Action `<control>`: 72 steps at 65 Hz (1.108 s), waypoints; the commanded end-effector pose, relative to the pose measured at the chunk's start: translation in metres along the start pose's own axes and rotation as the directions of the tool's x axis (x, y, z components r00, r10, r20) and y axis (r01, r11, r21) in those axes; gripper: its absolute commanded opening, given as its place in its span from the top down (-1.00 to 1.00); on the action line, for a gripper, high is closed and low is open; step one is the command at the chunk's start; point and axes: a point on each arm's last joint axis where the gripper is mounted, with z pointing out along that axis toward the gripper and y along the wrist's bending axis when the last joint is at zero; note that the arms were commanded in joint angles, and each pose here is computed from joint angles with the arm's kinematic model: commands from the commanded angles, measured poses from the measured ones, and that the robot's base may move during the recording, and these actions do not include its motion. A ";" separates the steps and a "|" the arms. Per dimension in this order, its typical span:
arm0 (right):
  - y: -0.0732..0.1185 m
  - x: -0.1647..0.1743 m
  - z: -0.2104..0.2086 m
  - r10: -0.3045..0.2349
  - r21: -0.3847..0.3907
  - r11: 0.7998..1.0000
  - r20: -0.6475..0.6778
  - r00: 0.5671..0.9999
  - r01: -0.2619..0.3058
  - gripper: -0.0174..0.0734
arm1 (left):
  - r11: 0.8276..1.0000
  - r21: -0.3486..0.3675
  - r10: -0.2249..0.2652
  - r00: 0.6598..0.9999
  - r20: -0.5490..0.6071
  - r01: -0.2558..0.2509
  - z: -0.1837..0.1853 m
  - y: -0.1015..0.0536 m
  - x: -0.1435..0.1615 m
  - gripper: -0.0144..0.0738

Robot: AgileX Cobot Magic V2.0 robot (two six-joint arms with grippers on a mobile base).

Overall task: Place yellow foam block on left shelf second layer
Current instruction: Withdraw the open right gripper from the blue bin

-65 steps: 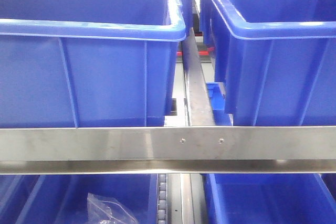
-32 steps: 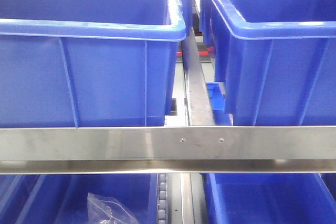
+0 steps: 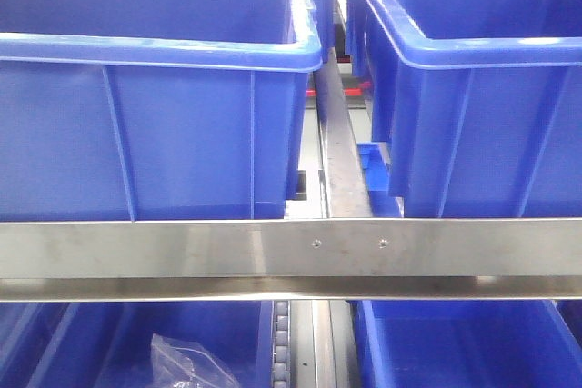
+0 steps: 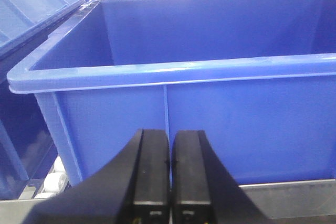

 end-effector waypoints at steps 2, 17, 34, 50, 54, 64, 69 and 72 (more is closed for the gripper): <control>0.000 -0.016 -0.002 -0.015 -0.002 1.000 0.205 0.979 0.016 0.50 | 1.000 0.007 -0.011 0.997 0.075 0.011 -0.001 -0.001 0.000 0.36; -0.001 0.001 -0.013 -0.015 -0.009 1.000 0.357 0.934 0.020 0.50 | 1.000 0.007 -0.011 0.997 0.075 0.011 -0.001 -0.001 0.000 0.36; -0.002 0.014 -0.016 -0.017 -0.004 1.000 0.236 0.972 0.019 0.50 | 1.000 0.007 -0.011 0.997 0.075 0.011 -0.001 -0.001 0.000 0.36; -0.002 0.017 -0.020 -0.017 -0.004 1.000 0.224 0.974 0.019 0.50 | 1.000 0.007 -0.011 0.997 0.075 0.011 -0.001 -0.001 0.000 0.36; -0.002 0.017 -0.020 -0.017 -0.004 1.000 0.226 0.974 0.019 0.50 | 1.000 0.007 -0.011 0.997 0.075 0.011 -0.001 -0.001 0.000 0.36; -0.002 0.017 -0.020 -0.017 -0.004 1.000 0.227 0.974 0.019 0.50 | 1.000 0.007 -0.011 0.997 0.075 0.011 -0.001 -0.001 0.000 0.36; -0.002 0.017 -0.020 -0.017 -0.004 1.000 0.227 0.974 0.019 0.50 | 1.000 0.007 -0.011 0.997 0.075 0.011 -0.001 -0.001 0.000 0.36; -0.002 0.017 -0.020 -0.017 -0.004 1.000 0.226 0.974 0.019 0.50 | 1.000 0.007 -0.011 0.997 0.075 0.011 -0.001 -0.001 0.000 0.36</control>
